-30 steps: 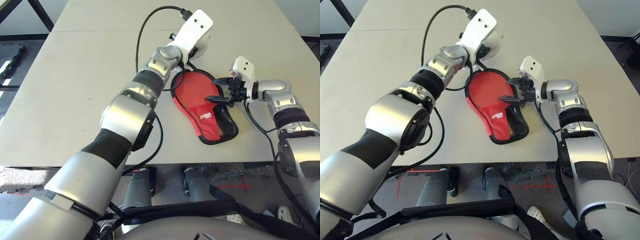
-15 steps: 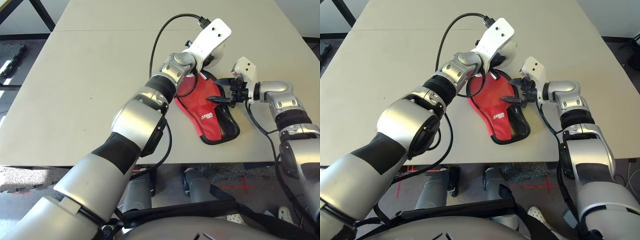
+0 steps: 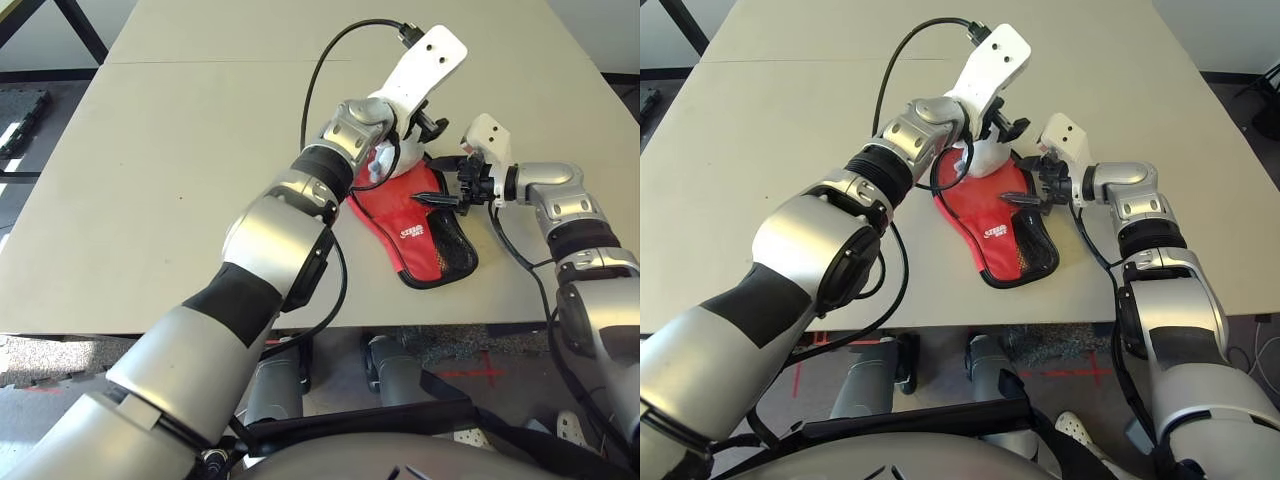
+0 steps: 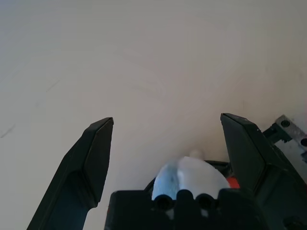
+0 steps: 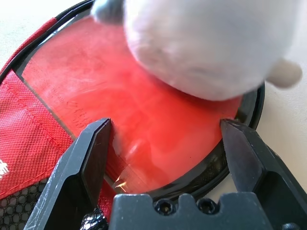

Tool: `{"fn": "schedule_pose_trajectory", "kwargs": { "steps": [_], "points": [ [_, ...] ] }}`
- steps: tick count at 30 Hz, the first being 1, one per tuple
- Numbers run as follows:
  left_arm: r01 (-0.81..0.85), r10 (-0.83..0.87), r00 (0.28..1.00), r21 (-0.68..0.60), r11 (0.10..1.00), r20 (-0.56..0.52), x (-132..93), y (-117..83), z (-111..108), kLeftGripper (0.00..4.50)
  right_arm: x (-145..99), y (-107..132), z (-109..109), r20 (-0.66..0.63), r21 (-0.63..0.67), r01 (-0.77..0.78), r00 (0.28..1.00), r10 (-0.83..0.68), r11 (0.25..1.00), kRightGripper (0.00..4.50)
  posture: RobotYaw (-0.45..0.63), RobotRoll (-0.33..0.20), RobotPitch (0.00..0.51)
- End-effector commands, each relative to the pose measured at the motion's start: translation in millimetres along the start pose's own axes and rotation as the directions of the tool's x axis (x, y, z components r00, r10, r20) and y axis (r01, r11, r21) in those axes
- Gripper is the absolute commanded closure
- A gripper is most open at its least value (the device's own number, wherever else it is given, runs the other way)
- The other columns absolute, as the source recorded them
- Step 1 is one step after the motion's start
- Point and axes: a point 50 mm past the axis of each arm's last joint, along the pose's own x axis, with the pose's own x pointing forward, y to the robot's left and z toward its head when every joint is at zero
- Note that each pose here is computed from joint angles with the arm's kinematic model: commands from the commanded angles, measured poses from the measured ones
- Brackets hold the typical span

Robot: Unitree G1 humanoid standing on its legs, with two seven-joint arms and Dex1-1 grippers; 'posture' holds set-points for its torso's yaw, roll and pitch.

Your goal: Store the ping-pong paddle in its case and zip it.

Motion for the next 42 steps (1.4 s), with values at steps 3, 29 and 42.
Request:
{"fn": "schedule_pose_trajectory", "kwargs": {
  "steps": [3, 29, 42],
  "points": [
    [-0.025, 0.023, 0.998, 0.027, 0.999, 0.058, -10, 20, 20, 0.02, 6, 18, -45, -0.163, 0.113, -0.025, 0.986, 0.044, 0.993, 0.00, -0.12, 0.000, 0.236],
    [0.245, -0.233, 0.968, 0.149, 0.958, -0.091, -97, 46, -81, 0.02, 7, 17, -43, -0.165, 0.112, -0.026, 0.985, 0.044, 0.993, 0.00, -0.05, 0.000, 0.248],
    [0.280, -0.273, 0.946, 0.018, 0.960, -0.172, -89, 1, -127, 0.02, 5, 15, -42, -0.166, 0.108, -0.022, 0.985, 0.040, 0.994, 0.00, -0.06, 0.000, 0.247]
  ]
}}
